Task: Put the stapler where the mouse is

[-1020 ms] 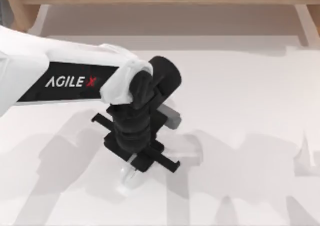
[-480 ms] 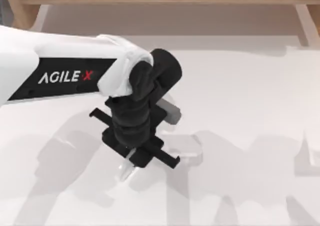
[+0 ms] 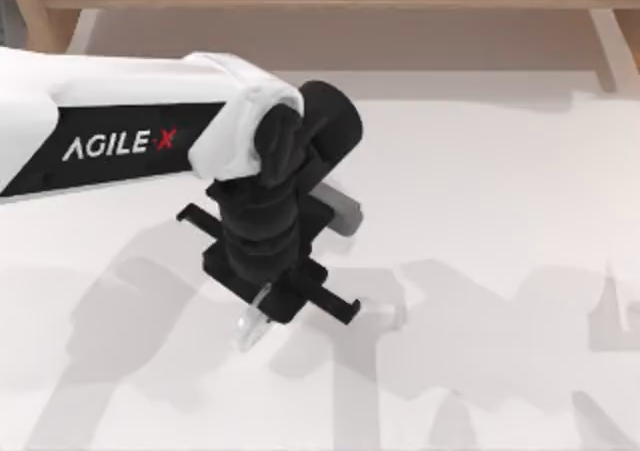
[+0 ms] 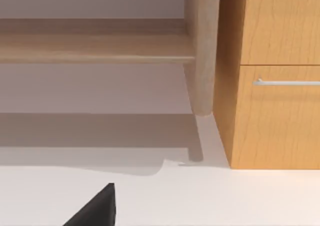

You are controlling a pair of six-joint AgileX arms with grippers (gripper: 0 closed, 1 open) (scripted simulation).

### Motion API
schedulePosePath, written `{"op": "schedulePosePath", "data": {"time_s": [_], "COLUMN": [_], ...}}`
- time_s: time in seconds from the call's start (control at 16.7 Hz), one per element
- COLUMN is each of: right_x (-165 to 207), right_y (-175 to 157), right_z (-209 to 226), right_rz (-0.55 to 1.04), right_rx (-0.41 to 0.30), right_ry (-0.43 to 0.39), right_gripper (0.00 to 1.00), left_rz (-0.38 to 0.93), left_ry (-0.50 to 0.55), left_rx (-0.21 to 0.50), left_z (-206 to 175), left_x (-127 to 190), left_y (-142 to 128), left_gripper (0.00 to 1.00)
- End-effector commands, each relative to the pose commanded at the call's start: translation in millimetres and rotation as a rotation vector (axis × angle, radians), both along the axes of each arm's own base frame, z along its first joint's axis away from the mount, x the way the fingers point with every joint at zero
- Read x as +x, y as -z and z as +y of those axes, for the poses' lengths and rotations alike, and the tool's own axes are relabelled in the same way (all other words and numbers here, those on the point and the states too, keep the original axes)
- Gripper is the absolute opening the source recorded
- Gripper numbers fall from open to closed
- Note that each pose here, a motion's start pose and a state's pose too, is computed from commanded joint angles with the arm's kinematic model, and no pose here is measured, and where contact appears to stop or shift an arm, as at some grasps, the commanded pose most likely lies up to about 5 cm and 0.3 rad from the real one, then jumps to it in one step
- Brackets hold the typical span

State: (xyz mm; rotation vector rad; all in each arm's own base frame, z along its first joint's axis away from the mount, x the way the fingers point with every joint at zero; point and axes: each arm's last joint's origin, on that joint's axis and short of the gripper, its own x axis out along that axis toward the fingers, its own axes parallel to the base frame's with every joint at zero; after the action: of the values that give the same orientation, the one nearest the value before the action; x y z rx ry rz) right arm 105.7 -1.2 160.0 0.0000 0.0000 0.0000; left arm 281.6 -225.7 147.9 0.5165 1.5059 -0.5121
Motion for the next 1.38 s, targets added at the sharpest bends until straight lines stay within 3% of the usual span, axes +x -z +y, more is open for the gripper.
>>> {"op": "schedulePosePath", "data": {"time_s": [0.36, 0.72, 1.08, 1.38], "right_x": [0.0, 0.0, 0.0, 0.0], "right_y": [0.0, 0.0, 0.0, 0.0], "right_z": [0.0, 0.0, 0.0, 0.0], "right_rz": [0.0, 0.0, 0.0, 0.0], "right_rx": [0.0, 0.0, 0.0, 0.0], "right_ry": [0.0, 0.0, 0.0, 0.0], "right_gripper": [1.0, 1.0, 1.0, 1.0], "left_rz": [-0.026, 0.006, 0.039, 0.005], "left_ry": [-0.099, -0.341, -0.554, -0.625], "left_rx": [-0.018, 0.031, 0.042, 0.014], "left_z": [51.9, 191.9, 327.8, 377.9], "left_x": [67.2, 143.2, 172.5, 183.9], "left_y": [-17.0, -25.1, -25.2, -21.6], "left_gripper": [0.0, 0.0, 0.0, 0.0]}}
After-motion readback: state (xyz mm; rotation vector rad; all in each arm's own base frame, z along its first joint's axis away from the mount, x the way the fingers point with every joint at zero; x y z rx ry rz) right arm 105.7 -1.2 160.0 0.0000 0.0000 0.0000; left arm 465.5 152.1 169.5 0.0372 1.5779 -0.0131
